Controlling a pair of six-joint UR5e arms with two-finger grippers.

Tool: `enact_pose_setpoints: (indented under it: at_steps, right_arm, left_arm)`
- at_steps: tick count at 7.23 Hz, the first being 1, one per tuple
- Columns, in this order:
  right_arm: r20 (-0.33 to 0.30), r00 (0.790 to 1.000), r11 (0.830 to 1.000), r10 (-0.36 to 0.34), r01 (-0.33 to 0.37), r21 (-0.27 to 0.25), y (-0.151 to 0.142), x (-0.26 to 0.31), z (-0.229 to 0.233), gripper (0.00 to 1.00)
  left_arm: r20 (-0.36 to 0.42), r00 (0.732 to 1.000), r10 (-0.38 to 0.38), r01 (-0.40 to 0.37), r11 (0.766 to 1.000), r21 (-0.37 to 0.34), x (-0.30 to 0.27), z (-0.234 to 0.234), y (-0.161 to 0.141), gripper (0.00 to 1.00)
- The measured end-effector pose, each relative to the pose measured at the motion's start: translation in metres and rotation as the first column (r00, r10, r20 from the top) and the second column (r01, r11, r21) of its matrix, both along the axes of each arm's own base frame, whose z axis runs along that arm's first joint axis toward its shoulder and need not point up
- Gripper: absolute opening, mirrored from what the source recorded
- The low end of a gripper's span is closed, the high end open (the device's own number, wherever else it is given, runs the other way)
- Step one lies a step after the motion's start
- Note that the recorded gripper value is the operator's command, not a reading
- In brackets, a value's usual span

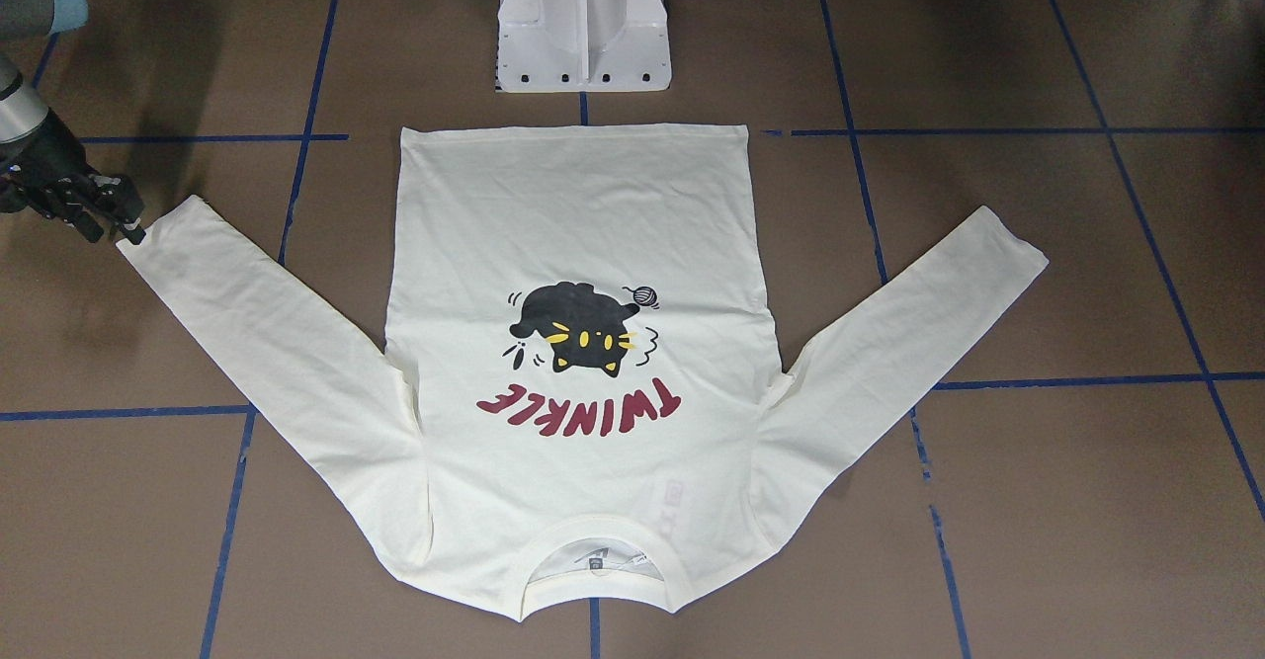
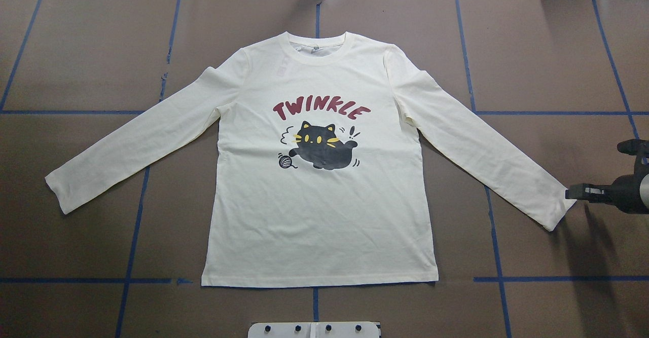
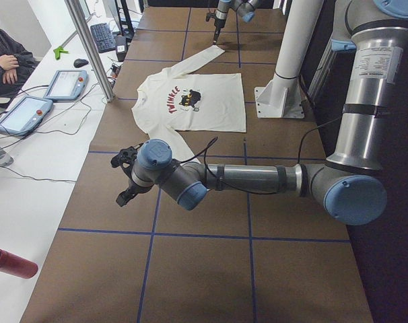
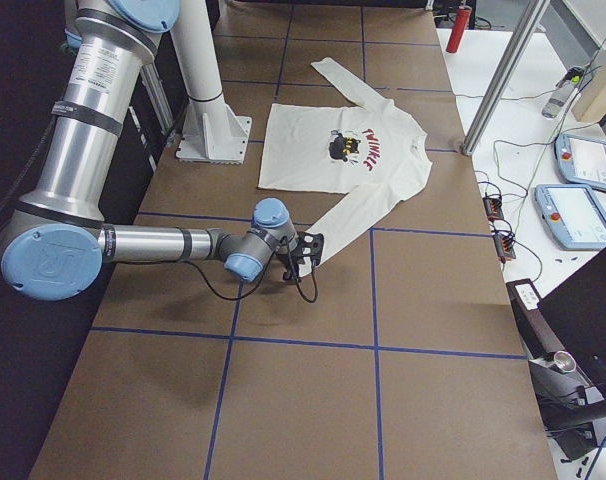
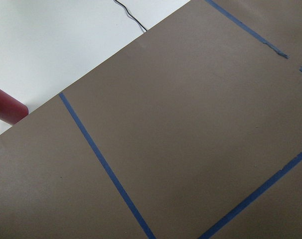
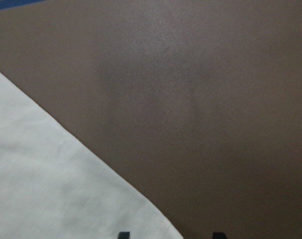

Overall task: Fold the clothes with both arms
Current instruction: 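Lower the right gripper and grasp the cuff of the nearby sleeve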

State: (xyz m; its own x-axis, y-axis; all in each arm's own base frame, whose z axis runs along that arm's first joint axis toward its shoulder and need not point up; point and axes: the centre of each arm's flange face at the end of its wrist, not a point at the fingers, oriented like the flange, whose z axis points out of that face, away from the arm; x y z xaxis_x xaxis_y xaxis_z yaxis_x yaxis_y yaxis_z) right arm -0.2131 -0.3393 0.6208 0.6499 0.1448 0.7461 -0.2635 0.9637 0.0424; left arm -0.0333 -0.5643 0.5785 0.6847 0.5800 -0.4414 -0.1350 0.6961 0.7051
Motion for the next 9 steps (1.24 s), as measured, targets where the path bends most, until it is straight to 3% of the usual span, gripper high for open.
enact_pose_setpoints:
  at_steps: [2, 5, 6, 7, 9]
  right_arm:
    - [-0.015, 1.000, 1.000, 0.004, -0.004, 0.006, 0.000, -0.003, 0.005, 0.46]
    - [-0.009, 1.000, 1.000, 0.011, -0.011, 0.004, -0.003, -0.008, 0.004, 0.36]
    - [-0.008, 1.000, 1.000, 0.013, -0.013, 0.004, -0.004, -0.010, 0.004, 0.27]
    - [-0.007, 1.000, 1.000, 0.013, -0.013, 0.003, -0.005, -0.011, 0.005, 0.00]
    - [-0.005, 1.000, 1.000, 0.019, -0.019, 0.002, -0.007, -0.012, 0.005, 0.00]
  left_arm:
    - [0.000, 1.000, 0.000, 0.000, 1.000, 0.000, 0.000, 0.000, 0.000, 1.00]
    - [0.001, 1.000, 0.001, -0.001, 1.000, -0.001, 0.000, 0.001, 0.001, 1.00]
    - [0.001, 1.000, 0.001, -0.001, 1.000, -0.001, 0.000, 0.001, 0.001, 1.00]
    - [0.001, 1.000, 0.001, -0.001, 1.000, -0.002, 0.000, 0.002, 0.001, 1.00]
    - [0.001, 1.000, 0.001, -0.001, 1.000, -0.002, 0.000, 0.002, 0.001, 1.00]
